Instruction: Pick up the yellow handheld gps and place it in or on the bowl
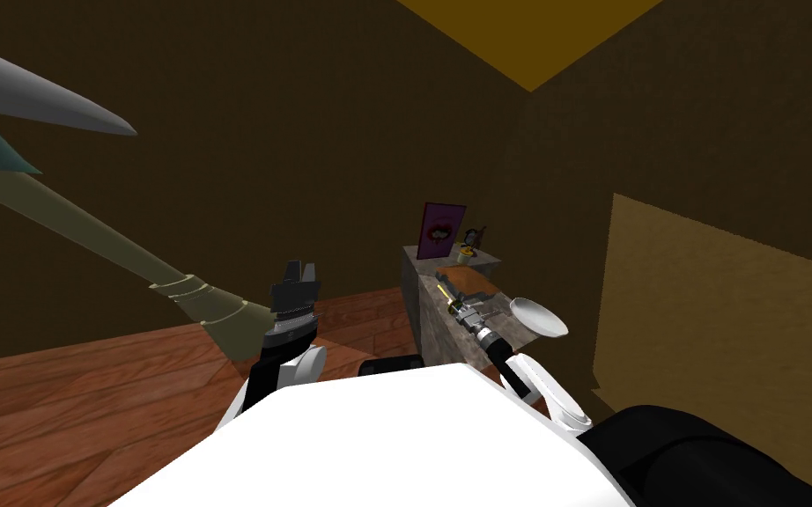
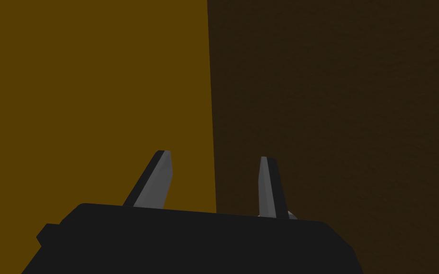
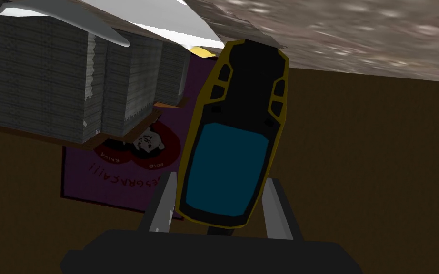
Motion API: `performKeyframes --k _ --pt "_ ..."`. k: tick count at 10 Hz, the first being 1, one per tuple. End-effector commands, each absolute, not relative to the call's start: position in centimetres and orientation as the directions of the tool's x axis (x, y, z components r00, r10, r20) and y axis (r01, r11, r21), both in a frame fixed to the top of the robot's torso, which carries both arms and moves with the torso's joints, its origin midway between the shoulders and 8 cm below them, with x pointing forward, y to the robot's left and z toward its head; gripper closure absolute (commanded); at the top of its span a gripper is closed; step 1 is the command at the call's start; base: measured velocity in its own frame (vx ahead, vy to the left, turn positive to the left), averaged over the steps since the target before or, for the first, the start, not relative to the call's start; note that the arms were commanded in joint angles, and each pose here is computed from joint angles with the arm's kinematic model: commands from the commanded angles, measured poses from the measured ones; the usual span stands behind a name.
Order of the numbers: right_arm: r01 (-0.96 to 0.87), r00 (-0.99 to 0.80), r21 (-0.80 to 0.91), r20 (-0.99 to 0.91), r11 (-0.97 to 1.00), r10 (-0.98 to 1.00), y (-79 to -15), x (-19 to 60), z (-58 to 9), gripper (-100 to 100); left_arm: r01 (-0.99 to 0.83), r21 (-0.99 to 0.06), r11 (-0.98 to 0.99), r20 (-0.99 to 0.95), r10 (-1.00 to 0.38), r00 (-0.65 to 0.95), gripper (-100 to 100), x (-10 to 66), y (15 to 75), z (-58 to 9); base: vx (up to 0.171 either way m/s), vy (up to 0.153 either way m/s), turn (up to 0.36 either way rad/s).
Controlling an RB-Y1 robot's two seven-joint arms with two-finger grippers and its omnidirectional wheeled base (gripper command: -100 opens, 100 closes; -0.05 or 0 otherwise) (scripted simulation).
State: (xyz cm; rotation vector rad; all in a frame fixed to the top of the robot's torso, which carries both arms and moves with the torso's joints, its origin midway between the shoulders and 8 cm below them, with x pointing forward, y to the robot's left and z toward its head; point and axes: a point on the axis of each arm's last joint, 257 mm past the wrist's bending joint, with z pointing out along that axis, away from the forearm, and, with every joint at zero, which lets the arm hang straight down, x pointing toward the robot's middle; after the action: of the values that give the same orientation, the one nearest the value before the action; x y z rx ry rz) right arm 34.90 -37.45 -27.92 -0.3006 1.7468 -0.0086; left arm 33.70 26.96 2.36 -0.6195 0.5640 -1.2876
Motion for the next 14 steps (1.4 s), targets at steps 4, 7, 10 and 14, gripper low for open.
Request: performKeyframes --k 4,7,10,14 --pt "-0.196 -0.166 -0.173 -0.964 0.965 -0.206 -37.5 34.9 -27.9 0 0.695 -0.7 0.165 -0.041 -0.981 0.192 0 33.7 27.0 2.4 0.0 0.0 0.0" --pt "-0.19 -0.181 -0.183 -0.959 0.965 -0.217 -37.6 34.9 -28.4 100 0.695 -0.7 0.165 -0.04 -0.981 0.192 0 33.7 27.0 2.4 -0.154 -0.01 -0.007" --pt "-0.198 -0.19 -0.188 -0.956 0.962 -0.226 -37.1 35.1 -28.8 100 0.695 -0.7 0.165 -0.041 -0.981 0.192 0 33.7 27.0 2.4 -0.2 -0.065 0.001" --pt "-0.212 -0.201 -0.194 -0.951 0.958 -0.237 -36.2 35.3 -29.3 100 0.695 -0.7 0.165 -0.041 -0.981 0.191 0 33.7 27.0 2.4 -0.238 -0.048 0.007"
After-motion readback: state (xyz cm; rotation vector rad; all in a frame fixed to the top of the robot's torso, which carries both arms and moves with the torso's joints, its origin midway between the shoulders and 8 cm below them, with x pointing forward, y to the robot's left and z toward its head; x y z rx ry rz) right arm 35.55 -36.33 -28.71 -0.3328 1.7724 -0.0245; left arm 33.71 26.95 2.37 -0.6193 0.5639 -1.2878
